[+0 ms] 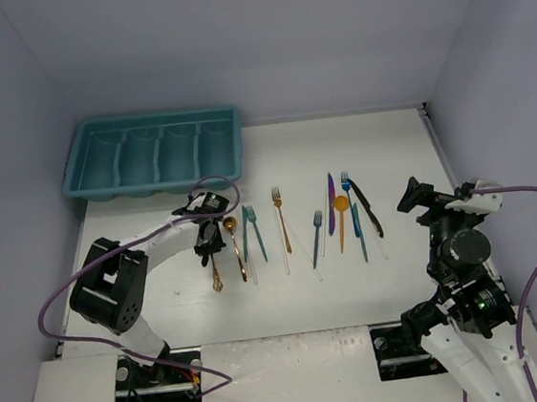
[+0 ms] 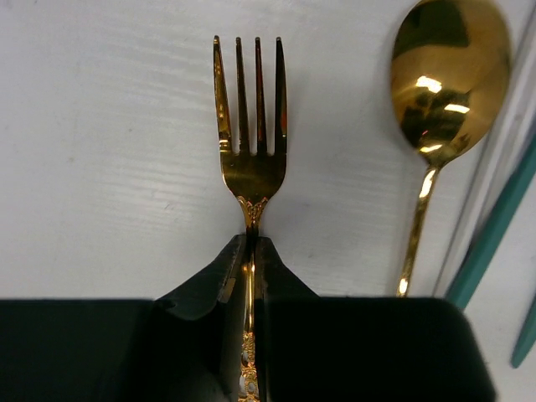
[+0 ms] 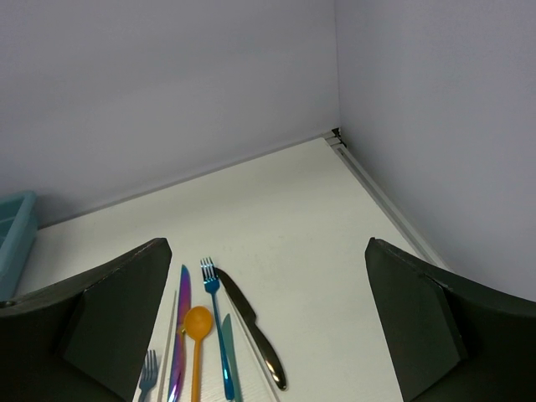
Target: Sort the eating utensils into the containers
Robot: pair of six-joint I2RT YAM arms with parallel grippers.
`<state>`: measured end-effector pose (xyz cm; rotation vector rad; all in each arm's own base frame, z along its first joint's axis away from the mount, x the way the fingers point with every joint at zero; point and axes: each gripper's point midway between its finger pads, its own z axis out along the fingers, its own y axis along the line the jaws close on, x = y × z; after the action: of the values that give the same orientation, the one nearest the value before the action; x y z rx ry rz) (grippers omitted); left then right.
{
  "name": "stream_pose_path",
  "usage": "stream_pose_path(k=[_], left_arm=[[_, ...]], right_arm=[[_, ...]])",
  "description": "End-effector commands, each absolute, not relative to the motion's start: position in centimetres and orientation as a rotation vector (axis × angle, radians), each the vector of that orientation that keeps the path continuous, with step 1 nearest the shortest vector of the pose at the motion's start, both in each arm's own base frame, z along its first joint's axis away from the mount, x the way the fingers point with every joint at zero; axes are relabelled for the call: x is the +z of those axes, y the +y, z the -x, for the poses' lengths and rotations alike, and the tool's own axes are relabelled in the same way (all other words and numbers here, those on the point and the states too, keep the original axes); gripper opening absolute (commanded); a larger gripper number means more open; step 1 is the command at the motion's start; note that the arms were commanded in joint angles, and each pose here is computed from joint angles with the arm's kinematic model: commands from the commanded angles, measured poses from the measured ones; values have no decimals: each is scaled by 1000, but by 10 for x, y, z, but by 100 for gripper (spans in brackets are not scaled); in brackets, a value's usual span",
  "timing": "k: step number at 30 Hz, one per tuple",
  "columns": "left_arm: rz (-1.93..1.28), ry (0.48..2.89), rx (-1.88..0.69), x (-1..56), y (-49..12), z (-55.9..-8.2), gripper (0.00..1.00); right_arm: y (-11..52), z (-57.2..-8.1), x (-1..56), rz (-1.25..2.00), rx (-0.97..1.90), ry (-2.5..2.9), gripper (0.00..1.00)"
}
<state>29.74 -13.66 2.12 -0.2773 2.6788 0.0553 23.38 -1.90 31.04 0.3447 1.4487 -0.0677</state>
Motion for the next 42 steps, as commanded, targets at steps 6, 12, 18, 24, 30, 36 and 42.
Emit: stream_pose_path(k=[6,12,18,24,30,36,42], left_arm=[[90,2529,219,129,-87,-301,0],[110,2406,246,193,-35,-328,0],[124,2287,424,249,42,-379,0],[129,2189,565,273,105,-452,0],[77,2110,656,285,143,-511,0],[-3,2039,652,276,166,-571,0],[-5,2022,641,237,184,-614,0]], right_arm=[[-16,-234,331,-370,-13,1372,100],[-14,-232,334,-365,2,1363,100],[-8,-236,335,-354,22,1371,100],[3,-249,323,-322,30,1429,100],[16,-265,309,-289,39,1499,100],[26,-274,299,-260,58,1544,100],[33,-282,288,-226,53,1591,100]])
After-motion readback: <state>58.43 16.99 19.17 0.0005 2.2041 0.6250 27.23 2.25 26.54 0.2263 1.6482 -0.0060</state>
